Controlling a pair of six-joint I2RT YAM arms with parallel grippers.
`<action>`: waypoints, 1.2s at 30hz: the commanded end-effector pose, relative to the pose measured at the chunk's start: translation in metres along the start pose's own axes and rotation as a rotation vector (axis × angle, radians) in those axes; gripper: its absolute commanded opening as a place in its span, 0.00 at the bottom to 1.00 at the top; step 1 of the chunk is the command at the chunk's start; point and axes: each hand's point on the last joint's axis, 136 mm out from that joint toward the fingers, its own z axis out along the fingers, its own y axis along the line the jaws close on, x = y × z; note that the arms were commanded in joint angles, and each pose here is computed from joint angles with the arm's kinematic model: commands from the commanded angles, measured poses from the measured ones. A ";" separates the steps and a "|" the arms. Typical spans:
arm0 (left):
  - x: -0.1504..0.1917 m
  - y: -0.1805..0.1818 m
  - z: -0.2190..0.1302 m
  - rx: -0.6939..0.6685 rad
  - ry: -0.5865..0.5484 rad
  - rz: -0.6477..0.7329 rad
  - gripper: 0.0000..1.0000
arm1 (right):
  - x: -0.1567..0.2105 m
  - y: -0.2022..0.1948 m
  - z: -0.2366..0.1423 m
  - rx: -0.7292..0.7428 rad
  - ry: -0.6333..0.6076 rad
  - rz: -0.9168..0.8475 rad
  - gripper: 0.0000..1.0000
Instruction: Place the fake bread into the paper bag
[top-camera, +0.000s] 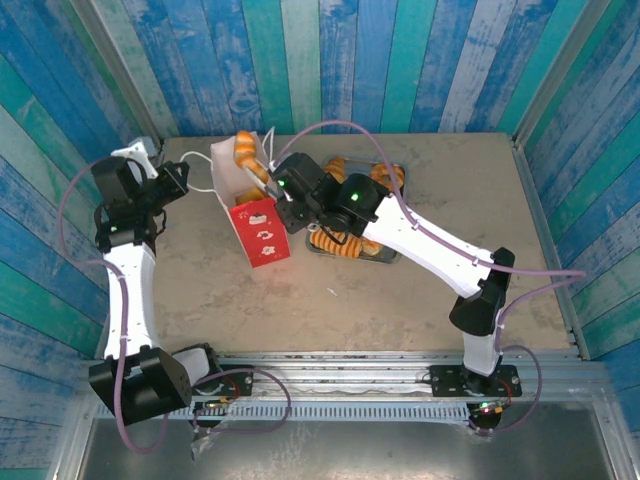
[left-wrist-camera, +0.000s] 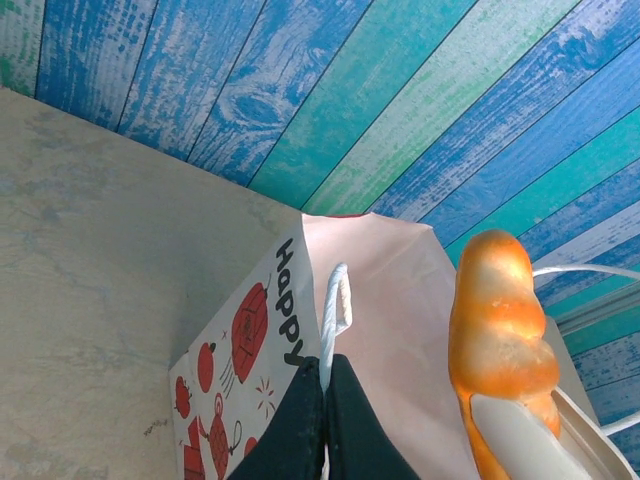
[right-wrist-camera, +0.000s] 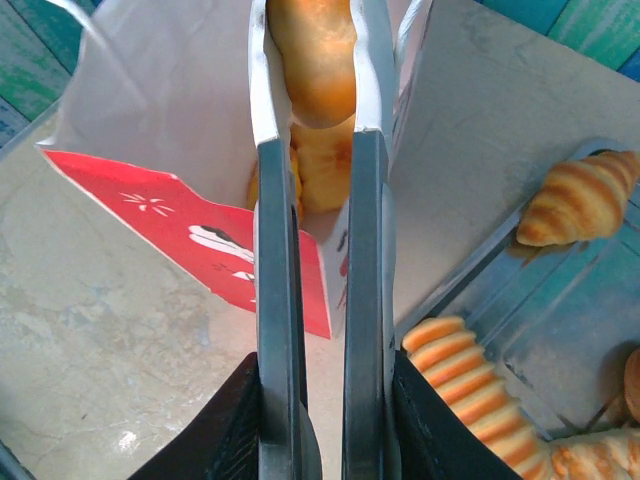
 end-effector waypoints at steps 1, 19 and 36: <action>-0.014 -0.014 -0.014 0.008 -0.049 0.052 0.00 | -0.003 -0.005 -0.002 0.005 -0.003 0.020 0.14; -0.014 -0.012 -0.012 0.004 -0.049 0.056 0.00 | 0.001 -0.013 0.000 0.016 0.012 -0.002 0.42; -0.013 -0.017 -0.013 0.029 -0.034 0.070 0.00 | -0.004 -0.010 -0.002 0.004 0.002 0.008 0.49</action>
